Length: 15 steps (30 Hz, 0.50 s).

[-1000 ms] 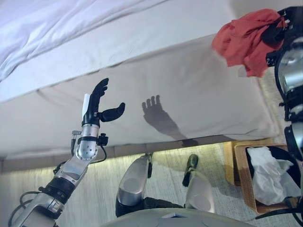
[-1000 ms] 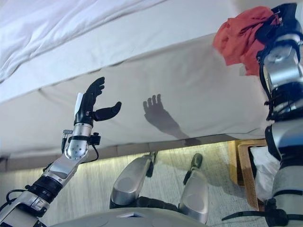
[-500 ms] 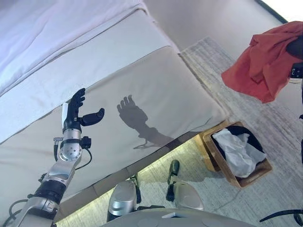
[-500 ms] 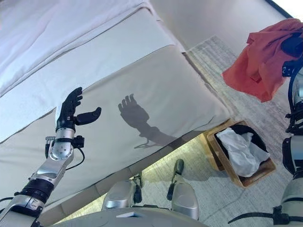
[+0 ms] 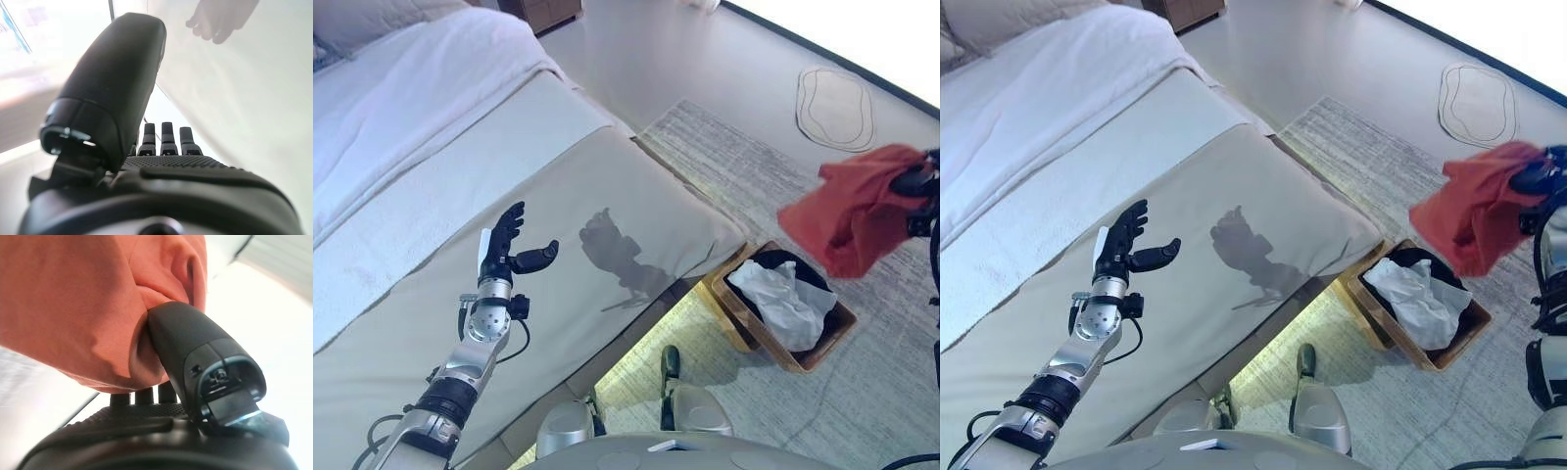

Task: Pick up the clothes from the bed and place them into the basket

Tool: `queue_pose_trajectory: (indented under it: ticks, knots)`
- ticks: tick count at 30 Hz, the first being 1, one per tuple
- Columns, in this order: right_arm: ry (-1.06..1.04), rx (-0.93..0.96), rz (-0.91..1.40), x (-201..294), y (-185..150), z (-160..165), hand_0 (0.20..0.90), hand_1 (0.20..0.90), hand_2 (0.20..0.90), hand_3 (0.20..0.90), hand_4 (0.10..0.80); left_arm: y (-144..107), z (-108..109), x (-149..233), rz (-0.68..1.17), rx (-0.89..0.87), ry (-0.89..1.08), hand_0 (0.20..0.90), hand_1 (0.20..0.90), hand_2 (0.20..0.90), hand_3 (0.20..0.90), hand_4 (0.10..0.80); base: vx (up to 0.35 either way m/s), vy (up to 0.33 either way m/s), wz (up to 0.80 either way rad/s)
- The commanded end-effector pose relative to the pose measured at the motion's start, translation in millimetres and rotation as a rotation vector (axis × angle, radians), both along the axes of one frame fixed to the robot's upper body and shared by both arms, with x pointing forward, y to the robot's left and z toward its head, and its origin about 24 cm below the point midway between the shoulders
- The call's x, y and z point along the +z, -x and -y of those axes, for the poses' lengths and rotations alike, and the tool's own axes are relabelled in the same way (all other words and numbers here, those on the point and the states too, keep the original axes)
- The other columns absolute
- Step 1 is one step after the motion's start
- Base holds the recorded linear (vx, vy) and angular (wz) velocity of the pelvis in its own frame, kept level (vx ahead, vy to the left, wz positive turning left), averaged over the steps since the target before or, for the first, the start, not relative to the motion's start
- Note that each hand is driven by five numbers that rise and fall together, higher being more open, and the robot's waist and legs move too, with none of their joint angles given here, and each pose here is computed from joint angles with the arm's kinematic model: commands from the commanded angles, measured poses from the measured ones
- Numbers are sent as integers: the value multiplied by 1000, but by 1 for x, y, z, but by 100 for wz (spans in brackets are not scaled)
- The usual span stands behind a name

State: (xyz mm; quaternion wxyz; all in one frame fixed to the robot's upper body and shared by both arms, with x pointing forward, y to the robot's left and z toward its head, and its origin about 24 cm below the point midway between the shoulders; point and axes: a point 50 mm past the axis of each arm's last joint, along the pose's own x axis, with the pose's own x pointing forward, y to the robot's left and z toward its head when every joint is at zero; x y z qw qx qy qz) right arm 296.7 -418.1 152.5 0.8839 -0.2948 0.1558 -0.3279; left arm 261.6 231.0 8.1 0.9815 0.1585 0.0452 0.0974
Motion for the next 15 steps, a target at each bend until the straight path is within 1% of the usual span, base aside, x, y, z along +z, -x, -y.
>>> queue_pose_trajectory:
  ticks: [1, 7, 10, 15]
  knots:
    - [116, 1, 73, 32, -7, 1, 300, 300, 300, 200, 100, -11, 7, 14, 72, -56, -57, 900, 900, 900, 900, 800, -34, -70, -3]
    - [62, -48, 11, -1, -4, -1, 300, 300, 300, 200, 100, -13, 6, 18, 75, -68, -65, 900, 900, 900, 900, 800, -30, -77, -3]
    - [51, -66, 7, -7, -3, 0, 300, 300, 300, 200, 100, -15, 5, 21, 91, -72, -62, 900, 900, 900, 900, 800, -70, -57, -1]
    - [49, -114, -21, -16, 4, 6, 300, 300, 300, 200, 100, -12, 6, 22, 98, -87, -51, 900, 900, 900, 900, 800, -6, -27, 1]
